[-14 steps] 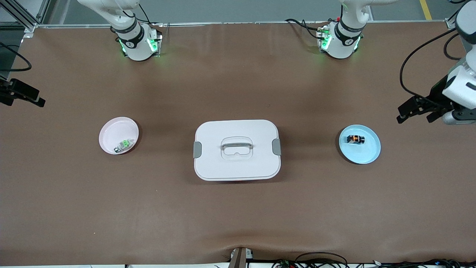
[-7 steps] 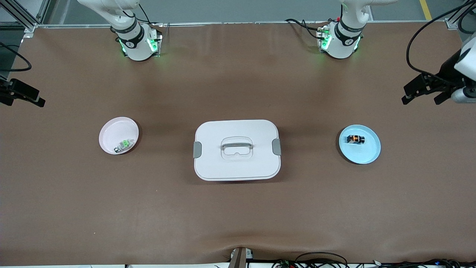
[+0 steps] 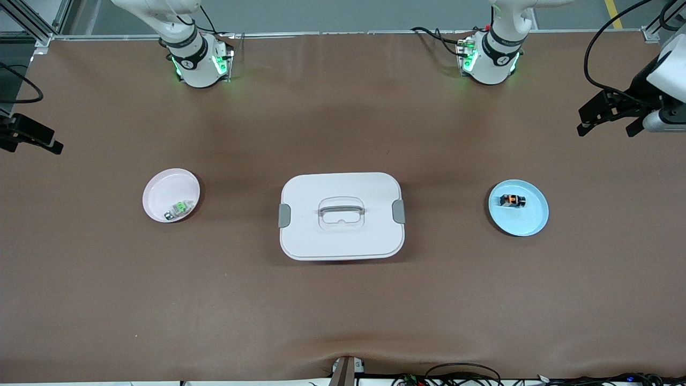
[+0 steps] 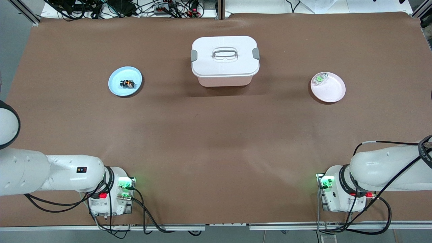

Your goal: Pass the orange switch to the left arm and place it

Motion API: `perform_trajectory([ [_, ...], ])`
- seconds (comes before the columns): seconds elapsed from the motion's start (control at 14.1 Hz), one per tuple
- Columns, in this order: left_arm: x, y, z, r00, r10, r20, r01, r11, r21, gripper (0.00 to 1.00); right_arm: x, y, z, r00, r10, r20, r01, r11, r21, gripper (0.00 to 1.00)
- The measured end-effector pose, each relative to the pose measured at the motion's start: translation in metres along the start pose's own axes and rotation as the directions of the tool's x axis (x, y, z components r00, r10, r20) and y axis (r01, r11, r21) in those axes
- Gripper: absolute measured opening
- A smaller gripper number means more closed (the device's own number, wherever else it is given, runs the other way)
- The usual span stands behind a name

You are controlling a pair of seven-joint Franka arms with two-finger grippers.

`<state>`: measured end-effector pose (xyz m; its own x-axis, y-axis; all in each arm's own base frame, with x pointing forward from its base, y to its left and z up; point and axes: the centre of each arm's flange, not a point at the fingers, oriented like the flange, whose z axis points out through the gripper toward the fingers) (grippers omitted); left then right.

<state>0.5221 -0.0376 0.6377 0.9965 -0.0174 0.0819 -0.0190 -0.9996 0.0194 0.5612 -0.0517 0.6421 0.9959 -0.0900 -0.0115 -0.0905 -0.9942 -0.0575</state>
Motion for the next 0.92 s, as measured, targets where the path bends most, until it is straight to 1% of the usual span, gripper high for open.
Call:
perform_trajectory([
  [0.36, 0.0013, 0.0024, -0.0039, 1.000, 0.005, -0.006, -0.005, 1.000, 0.000, 1.00, 0.0000, 0.0000, 0.0000, 1.000, 0.000, 0.000, 0.000, 1.000, 0.000, 1.00],
  [0.92, 0.0012, 0.0025, -0.0025, 1.000, 0.005, 0.007, -0.005, 1.000, 0.000, 1.00, 0.0000, 0.0000, 0.0000, 1.000, 0.000, 0.000, 0.000, 1.000, -0.001, 1.00],
])
